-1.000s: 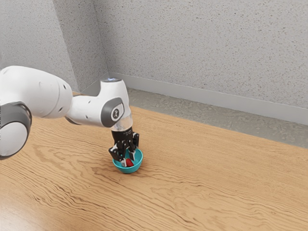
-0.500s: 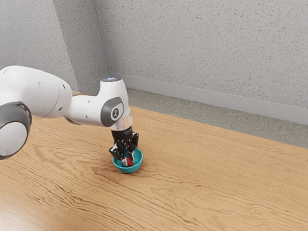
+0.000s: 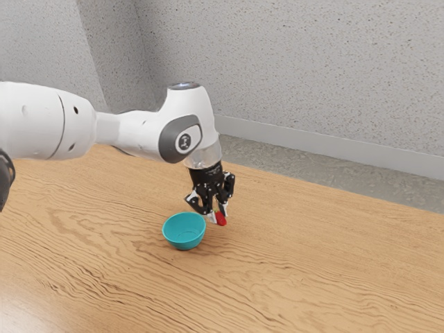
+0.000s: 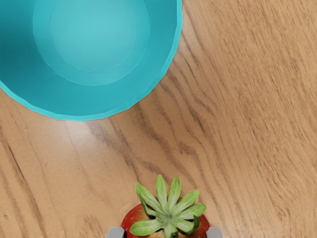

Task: Take strawberry from the bowl

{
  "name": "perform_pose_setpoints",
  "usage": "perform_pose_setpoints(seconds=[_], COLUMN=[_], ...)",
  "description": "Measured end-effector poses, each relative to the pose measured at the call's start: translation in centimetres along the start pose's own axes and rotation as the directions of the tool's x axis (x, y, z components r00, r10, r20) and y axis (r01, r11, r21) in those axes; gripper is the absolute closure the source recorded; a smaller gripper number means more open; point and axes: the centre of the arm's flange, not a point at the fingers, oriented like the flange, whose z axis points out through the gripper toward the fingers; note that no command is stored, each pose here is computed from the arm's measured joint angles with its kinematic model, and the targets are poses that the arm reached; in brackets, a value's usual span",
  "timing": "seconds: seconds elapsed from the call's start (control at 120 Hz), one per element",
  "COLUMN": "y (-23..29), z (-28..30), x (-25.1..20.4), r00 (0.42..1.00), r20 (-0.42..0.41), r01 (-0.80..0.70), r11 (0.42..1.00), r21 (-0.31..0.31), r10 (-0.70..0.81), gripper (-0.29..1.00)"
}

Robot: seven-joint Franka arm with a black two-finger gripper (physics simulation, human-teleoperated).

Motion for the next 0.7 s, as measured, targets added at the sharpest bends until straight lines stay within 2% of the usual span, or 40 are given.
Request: perform_pose_setpoints(seconds=[0.2,0.317,0.5,0.567,0.7], y=[1.5,1.9,2.5,2.5,-2.7], z=[5.7,7.9,7.8,2.4,-17.3], x=[-3.3,-3.6,-3.4,-3.0,4.8], r00=[0.998,0.998,0.997,0.994,0.987], r20=[0.020,0.020,0.014,0.005,-0.046], r01=[-0.060,-0.066,-0.083,-0.106,-0.158], r11=[0.996,0.995,0.996,0.994,0.968], r21=[0.068,0.076,0.045,-0.017,-0.197], r10=[0.059,0.065,0.082,0.106,0.151], gripper=[0.62,0.61,0.29,0.21,0.11])
